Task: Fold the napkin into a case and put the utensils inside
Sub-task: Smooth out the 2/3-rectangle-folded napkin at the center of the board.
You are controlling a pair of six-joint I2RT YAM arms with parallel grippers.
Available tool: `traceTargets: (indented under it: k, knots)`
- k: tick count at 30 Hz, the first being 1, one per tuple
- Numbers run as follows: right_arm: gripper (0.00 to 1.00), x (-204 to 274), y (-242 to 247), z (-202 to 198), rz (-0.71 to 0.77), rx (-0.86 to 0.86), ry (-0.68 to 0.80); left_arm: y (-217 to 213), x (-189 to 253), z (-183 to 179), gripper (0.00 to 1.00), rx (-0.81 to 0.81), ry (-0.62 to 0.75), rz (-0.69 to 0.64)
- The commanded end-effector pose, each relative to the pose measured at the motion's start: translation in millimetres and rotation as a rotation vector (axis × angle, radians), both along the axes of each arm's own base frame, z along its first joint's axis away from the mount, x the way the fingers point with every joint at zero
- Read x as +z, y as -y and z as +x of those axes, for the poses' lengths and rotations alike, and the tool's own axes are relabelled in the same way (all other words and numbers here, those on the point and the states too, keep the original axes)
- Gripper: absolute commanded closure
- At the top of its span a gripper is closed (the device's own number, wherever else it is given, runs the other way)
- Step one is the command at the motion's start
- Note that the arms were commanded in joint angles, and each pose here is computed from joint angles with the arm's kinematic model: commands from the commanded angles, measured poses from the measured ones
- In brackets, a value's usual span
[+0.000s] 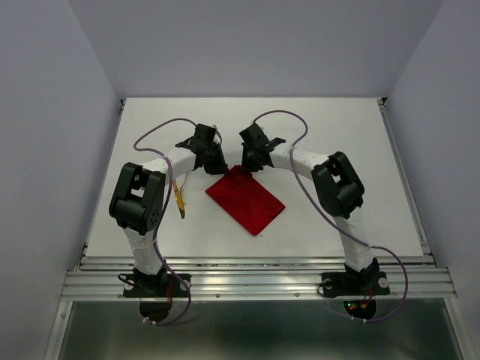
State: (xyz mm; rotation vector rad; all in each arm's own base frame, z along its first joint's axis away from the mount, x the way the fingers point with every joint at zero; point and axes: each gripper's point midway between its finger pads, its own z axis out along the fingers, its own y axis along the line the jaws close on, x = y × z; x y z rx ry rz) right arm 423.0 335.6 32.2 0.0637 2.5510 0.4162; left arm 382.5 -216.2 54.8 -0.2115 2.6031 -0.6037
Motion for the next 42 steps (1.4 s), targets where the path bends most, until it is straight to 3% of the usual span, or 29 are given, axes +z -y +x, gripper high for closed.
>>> traceTargets:
  k: [1, 8, 20, 26, 35, 42]
  knots:
    - [0.82, 6.9, 0.5, 2.7, -0.008, -0.009, 0.024, 14.5, 35.7, 14.8, 0.78, -0.008, 0.079, -0.069]
    - [0.82, 8.6, -1.8, 4.0, -0.002, -0.004, 0.025, 27.6, 31.8, 20.0, 0.92, -0.029, 0.075, -0.115]
    - [0.82, 9.3, -1.1, 3.5, -0.003, -0.006, 0.024, 31.5, -4.8, 34.8, 1.00, -0.031, 0.035, -0.081]
    - [0.82, 20.8, -0.7, 3.2, 0.007, -0.003, 0.041, 15.5, -27.0, 28.2, 1.00, -0.030, -0.008, 0.021]
    - [0.82, 58.5, -12.2, -0.7, 0.052, 0.031, 0.098, 14.8, -21.0, 22.6, 1.00, -0.036, 0.001, 0.010]
    - [0.82, 37.0, -20.6, -12.6, 0.045, 0.053, 0.049, 13.7, -7.9, 24.3, 1.00, -0.043, 0.027, 0.010]
